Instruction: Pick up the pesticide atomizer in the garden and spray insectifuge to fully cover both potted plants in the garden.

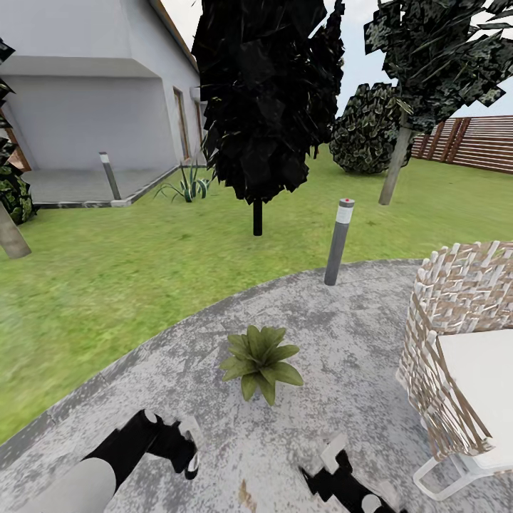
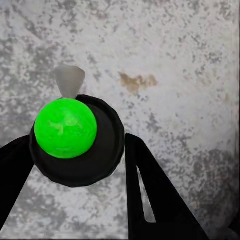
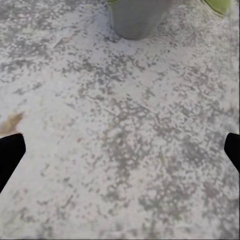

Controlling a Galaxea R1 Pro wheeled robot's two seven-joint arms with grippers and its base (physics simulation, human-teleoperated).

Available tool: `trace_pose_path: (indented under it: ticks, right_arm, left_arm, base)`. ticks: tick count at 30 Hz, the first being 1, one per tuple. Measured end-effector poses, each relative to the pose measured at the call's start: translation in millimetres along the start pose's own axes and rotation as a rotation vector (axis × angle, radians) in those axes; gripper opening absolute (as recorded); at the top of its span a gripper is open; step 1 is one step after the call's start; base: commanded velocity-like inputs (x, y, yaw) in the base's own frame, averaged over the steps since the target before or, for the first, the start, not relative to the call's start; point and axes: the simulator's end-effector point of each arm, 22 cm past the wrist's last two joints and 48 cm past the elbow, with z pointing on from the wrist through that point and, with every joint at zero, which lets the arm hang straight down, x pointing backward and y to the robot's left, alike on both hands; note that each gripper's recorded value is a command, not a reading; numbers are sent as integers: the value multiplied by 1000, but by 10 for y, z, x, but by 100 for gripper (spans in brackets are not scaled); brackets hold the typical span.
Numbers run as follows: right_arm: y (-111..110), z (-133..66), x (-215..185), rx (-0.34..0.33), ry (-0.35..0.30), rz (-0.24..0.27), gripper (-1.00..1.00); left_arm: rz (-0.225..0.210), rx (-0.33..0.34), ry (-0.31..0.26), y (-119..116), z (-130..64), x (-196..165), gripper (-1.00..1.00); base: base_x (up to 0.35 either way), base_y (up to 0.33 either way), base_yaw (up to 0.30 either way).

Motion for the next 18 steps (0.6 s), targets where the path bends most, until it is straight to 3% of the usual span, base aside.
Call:
trace_pose_path:
  ticks: [3,7,11,14,18]
  right_arm:
    - [-166,-86,295,148,60,63,100]
    - [-234,-200,553,251,108,160,100]
    - [-241,-218,590,265,115,179,100]
    - [-251,-223,599,269,116,183,100]
    - [-247,-224,601,270,117,186,100]
  left_arm:
    - [-88,3,70,-40,-1,70,-100]
    - [-184,-3,138,-70,-42,10,-100]
    - [-282,-25,183,-46,-179,-171,-100]
    - [-338,1,193,-115,-280,-384,-100]
    - [-380,4,177,-155,-471,-907,-100]
  base:
    - [0,0,0]
    - [0,0,0]
    - [0,0,0]
    - [0,0,0]
    - [0,0,0]
